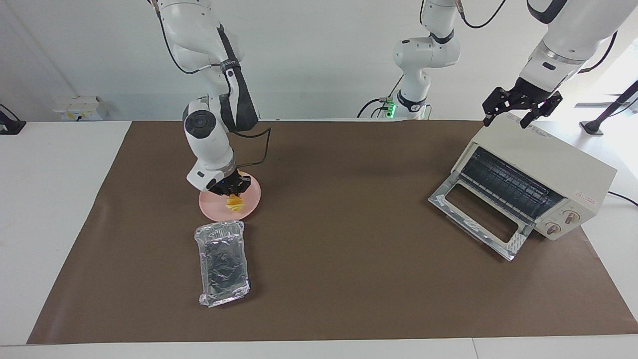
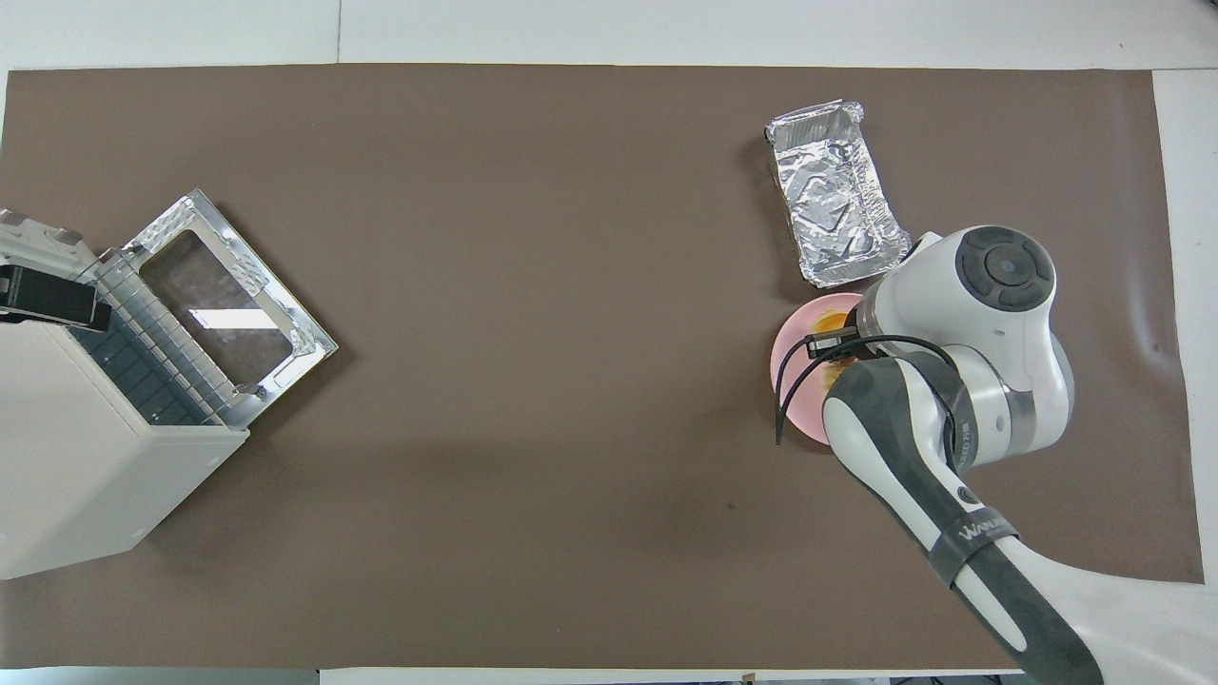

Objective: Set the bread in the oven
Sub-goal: 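Close the right gripper on the bread roll, then lift the bread roll and carry it over the foil tray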

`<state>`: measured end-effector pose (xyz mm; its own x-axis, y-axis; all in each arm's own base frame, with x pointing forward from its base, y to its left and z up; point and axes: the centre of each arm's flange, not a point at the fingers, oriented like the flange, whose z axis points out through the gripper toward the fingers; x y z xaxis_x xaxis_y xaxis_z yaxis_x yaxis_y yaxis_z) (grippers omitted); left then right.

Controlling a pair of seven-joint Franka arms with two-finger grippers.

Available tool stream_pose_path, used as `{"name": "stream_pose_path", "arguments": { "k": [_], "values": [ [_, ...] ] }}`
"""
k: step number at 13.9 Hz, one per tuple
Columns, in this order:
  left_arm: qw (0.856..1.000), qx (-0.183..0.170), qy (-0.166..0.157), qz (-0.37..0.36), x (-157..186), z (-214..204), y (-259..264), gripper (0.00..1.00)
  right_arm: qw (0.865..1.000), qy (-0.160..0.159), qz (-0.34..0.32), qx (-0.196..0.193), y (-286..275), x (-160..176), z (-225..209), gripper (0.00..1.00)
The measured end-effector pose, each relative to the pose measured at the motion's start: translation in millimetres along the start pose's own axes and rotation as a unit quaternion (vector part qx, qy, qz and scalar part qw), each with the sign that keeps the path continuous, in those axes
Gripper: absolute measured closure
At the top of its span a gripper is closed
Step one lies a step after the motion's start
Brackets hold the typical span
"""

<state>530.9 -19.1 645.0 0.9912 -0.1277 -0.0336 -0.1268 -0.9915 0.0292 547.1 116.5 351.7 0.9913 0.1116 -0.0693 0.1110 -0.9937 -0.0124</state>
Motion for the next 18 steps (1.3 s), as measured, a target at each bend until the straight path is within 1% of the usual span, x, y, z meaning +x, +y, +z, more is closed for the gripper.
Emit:
{"name": "stream_pose_path", "arguments": {
  "k": [2,4,8,9,11,12,14,18],
  "values": [
    [1.000,0.000,0.000,0.000,0.0,0.0,0.0,0.00,1.000,0.004,-0.001,0.001,-0.9,12.2,-33.6,0.85],
    [1.000,0.000,0.000,0.000,0.0,0.0,0.0,0.00,1.000,0.020,-0.002,0.002,0.6,23.4,-55.9,0.85],
    [1.000,0.000,0.000,0.000,0.0,0.0,0.0,0.00,0.999,0.045,-0.023,0.004,5.0,47.4,-72.8,0.85],
    [1.000,0.000,0.000,0.000,0.0,0.0,0.0,0.00,0.998,0.052,-0.024,0.005,7.6,58.6,-78.6,0.85],
    [1.000,0.000,0.000,0.000,0.0,0.0,0.0,0.00,0.999,0.051,-0.018,0.007,18.1,86.6,-84.8,0.85],
    [1.000,0.000,0.000,0.000,0.0,0.0,0.0,0.00,0.999,0.045,-0.014,0.008,24.9,101.4,-81.8,0.85],
    [1.000,0.000,0.000,0.000,0.0,0.0,0.0,0.00,0.999,0.036,-0.010,0.010,35.3,130.7,-61.7,0.85],
    [1.000,0.000,0.000,0.000,0.0,0.0,0.0,0.00,0.999,0.033,-0.024,0.012,38.6,174.3,-16.4,0.85]
  ]
}}
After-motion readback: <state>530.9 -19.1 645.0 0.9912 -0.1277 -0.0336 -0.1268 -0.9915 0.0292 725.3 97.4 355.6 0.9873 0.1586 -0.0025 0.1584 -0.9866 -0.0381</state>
